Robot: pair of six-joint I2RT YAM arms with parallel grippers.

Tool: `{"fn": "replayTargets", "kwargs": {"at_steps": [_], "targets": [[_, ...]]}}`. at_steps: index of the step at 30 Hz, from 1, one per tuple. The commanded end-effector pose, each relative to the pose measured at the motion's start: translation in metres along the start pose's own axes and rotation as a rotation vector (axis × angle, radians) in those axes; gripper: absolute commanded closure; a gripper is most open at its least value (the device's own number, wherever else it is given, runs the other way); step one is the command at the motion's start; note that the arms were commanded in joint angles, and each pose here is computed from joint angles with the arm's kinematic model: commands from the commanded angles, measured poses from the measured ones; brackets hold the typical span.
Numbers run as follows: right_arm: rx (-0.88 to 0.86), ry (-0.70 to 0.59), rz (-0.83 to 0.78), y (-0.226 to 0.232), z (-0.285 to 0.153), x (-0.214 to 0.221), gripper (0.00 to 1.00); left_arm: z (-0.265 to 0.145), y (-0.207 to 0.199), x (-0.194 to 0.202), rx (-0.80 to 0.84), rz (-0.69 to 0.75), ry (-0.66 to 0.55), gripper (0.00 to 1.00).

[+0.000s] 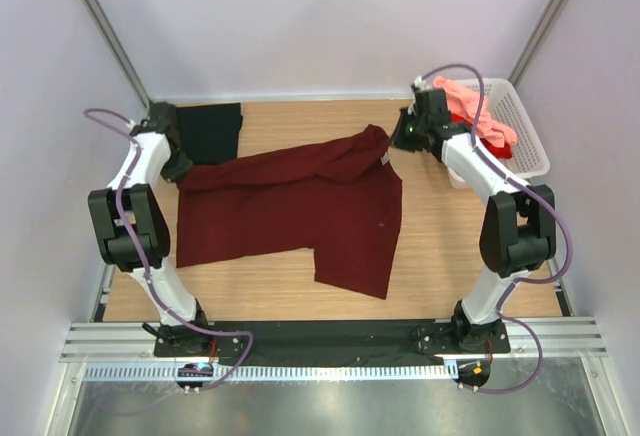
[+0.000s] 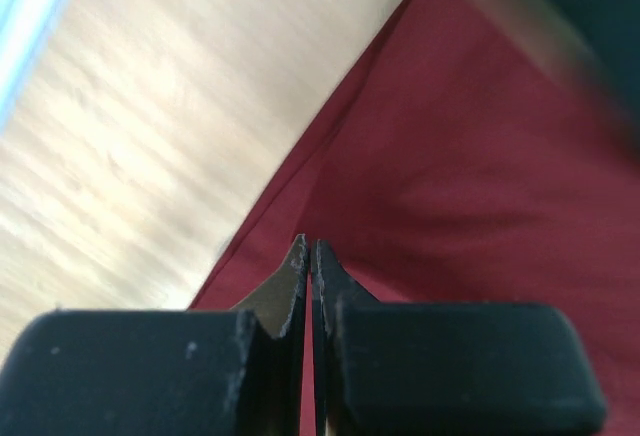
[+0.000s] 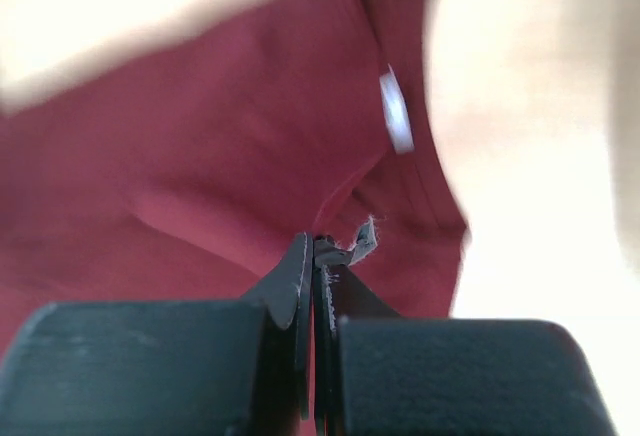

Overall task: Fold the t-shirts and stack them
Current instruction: Flatten the tshirt out, then fold the tshirt

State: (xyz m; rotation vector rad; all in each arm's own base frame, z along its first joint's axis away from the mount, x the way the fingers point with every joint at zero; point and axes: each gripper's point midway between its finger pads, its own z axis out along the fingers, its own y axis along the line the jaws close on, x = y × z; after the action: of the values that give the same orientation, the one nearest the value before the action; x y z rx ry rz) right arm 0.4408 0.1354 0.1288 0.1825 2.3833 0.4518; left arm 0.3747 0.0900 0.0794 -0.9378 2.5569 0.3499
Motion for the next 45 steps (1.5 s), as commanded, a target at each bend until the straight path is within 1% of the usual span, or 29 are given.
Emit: {"fn": "replayTargets", "kwargs": {"at_steps": [1,3,4,5,6,7,8,9,10,11,14,15,16,18,19,20,21,22,23,24,27,28,29,31,33,37,39,41,45], "targets": [[-0.075,-0.221,-0.049,0.041,-0.024,-0.090,0.99,-0.044,-0.022,-0.080,0.103,-0.104,-0.205,1.00],[-0.127,-0.321,-0.066,0.060,-0.031,-0.128,0.99,-0.046,-0.033,-0.097,0.136,-0.110,-0.230,1.00],[-0.108,-0.333,-0.066,0.057,-0.020,-0.135,0.99,-0.051,-0.042,-0.106,0.170,-0.116,-0.250,1.00],[-0.124,-0.387,-0.074,0.067,-0.026,-0.157,0.99,-0.060,-0.048,-0.123,0.199,-0.127,-0.290,1.00],[-0.132,-0.418,-0.081,0.069,-0.022,-0.169,0.99,-0.058,-0.052,-0.130,0.207,-0.129,-0.305,1.00],[-0.132,-0.419,-0.087,0.068,-0.008,-0.173,0.99,-0.061,-0.058,-0.143,0.233,-0.140,-0.344,1.00],[-0.156,-0.486,-0.098,0.077,-0.012,-0.195,0.99,-0.068,-0.063,-0.155,0.254,-0.152,-0.379,1.00],[-0.163,-0.510,-0.106,0.079,-0.008,-0.202,0.99,-0.067,-0.068,-0.161,0.268,-0.154,-0.396,1.00],[-0.161,-0.517,-0.112,0.076,0.007,-0.204,0.99,-0.068,-0.073,-0.167,0.294,-0.158,-0.410,1.00],[-0.184,-0.581,-0.134,0.083,0.006,-0.220,0.99,-0.075,-0.080,-0.183,0.332,-0.172,-0.458,1.00],[-0.208,-0.640,-0.163,0.082,0.026,-0.235,0.99,-0.068,-0.095,-0.202,0.393,-0.189,-0.497,1.00],[-0.226,-0.688,-0.166,0.085,0.028,-0.245,0.99,-0.069,-0.099,-0.208,0.410,-0.194,-0.511,1.00],[-0.235,-0.710,-0.172,0.085,0.031,-0.249,0.99,-0.058,-0.102,-0.210,0.411,-0.196,-0.505,1.00],[-0.255,-0.749,-0.186,0.085,0.044,-0.257,0.99,-0.055,-0.110,-0.219,0.456,-0.199,-0.516,1.00],[-0.262,-0.756,-0.192,0.086,0.049,-0.259,0.99,-0.045,-0.114,-0.223,0.464,-0.204,-0.508,1.00],[-0.271,-0.780,-0.200,0.090,0.047,-0.268,0.99,-0.043,-0.116,-0.226,0.476,-0.207,-0.510,1.00],[-0.271,-0.752,-0.207,0.086,0.065,-0.262,0.99,-0.041,-0.122,-0.228,0.510,-0.201,-0.510,1.00],[-0.271,-0.750,-0.209,0.086,0.070,-0.263,0.99,-0.042,-0.124,-0.234,0.526,-0.204,-0.519,1.00],[-0.282,-0.769,-0.215,0.090,0.066,-0.271,0.99,-0.033,-0.129,-0.232,0.538,-0.198,-0.500,1.00],[-0.272,-0.734,-0.213,0.085,0.079,-0.264,0.99,-0.032,-0.132,-0.233,0.549,-0.194,-0.499,1.00],[-0.253,-0.691,-0.197,0.081,0.084,-0.258,0.99,-0.023,-0.134,-0.227,0.547,-0.174,-0.472,1.00],[-0.239,-0.677,-0.180,0.079,0.083,-0.257,0.99,-0.018,-0.130,-0.223,0.521,-0.173,-0.457,1.00],[-0.217,-0.630,-0.163,0.073,0.087,-0.248,0.99,-0.015,-0.127,-0.219,0.507,-0.169,-0.446,1.00],[-0.203,-0.605,-0.156,0.072,0.080,-0.245,0.99,-0.016,-0.121,-0.212,0.488,-0.159,-0.432,1.00],[-0.170,-0.534,-0.144,0.063,0.084,-0.228,0.99,-0.018,-0.113,-0.203,0.469,-0.146,-0.422,1.00],[-0.110,-0.438,-0.175,0.051,0.077,-0.204,0.99,-0.021,-0.097,-0.189,0.432,-0.105,-0.381,1.00],[-0.075,-0.387,-0.187,0.041,0.072,-0.191,0.99,-0.019,-0.090,-0.174,0.426,-0.081,-0.316,1.00],[-0.047,-0.332,-0.182,0.033,0.072,-0.177,0.99,-0.026,-0.080,-0.170,0.420,-0.065,-0.313,1.00],[-0.030,-0.276,-0.172,0.029,0.066,-0.162,0.99,-0.027,-0.069,-0.152,0.390,-0.044,-0.269,1.00]]}}
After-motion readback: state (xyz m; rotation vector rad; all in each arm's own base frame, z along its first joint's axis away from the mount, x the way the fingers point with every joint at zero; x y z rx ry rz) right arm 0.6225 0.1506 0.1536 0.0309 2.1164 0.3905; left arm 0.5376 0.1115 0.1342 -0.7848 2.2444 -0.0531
